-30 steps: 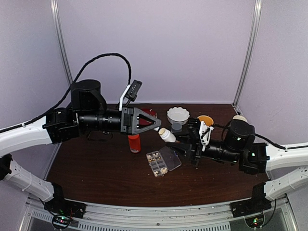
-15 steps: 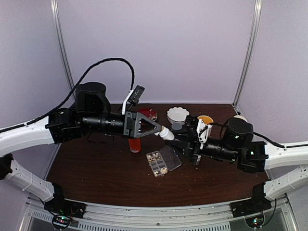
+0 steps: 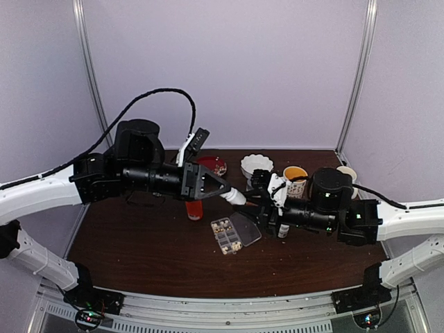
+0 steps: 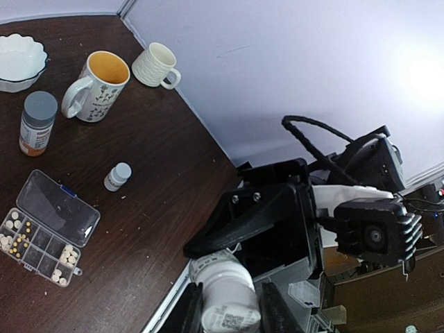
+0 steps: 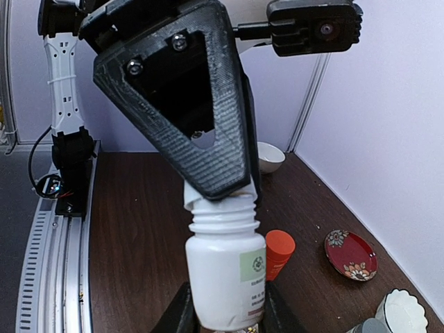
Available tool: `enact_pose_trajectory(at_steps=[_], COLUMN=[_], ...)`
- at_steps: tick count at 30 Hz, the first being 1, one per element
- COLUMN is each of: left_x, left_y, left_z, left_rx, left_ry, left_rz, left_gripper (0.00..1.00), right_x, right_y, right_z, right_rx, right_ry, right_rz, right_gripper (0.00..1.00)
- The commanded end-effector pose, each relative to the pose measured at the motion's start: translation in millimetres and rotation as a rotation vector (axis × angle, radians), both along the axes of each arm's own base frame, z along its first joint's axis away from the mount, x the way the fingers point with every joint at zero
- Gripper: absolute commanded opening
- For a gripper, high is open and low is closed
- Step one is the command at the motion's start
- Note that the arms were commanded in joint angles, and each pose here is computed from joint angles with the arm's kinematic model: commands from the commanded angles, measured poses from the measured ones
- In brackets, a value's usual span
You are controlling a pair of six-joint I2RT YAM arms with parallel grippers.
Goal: Sort the pills into containers
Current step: Place the lid of the pill bottle on the pill bottle.
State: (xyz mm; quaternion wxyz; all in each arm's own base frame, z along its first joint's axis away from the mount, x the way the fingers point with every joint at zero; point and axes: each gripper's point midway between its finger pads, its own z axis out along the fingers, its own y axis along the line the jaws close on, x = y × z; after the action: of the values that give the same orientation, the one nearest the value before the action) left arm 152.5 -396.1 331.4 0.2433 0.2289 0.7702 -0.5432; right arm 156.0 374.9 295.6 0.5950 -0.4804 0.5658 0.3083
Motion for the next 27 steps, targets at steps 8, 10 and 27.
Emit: enact_pose_trajectory(at_steps=[8, 10, 27], left_x=[-1.6, -0.5, 2.0], left_y=[-21.5, -22.6, -30.2], left_z=[-2.4, -2.0, -12.7], left_rx=[-0.045, -0.052, -0.066], left_ry=[0.09, 0.098, 0.196], left_rz=[-0.025, -0.02, 0.0], left_gripper=[0.25, 0.27, 0.28], right_x=[4.8, 5.2, 7.5], right_y=[4.1, 3.4, -1.4], right_z=[-0.7, -2.1, 16.1], right_rx=[-0.077, -0.09, -0.107], right_ry=[-0.075, -0.083, -0.233], right_rz=[-0.046, -0.052, -0.172], right_gripper=[0.0, 0.0, 0.0])
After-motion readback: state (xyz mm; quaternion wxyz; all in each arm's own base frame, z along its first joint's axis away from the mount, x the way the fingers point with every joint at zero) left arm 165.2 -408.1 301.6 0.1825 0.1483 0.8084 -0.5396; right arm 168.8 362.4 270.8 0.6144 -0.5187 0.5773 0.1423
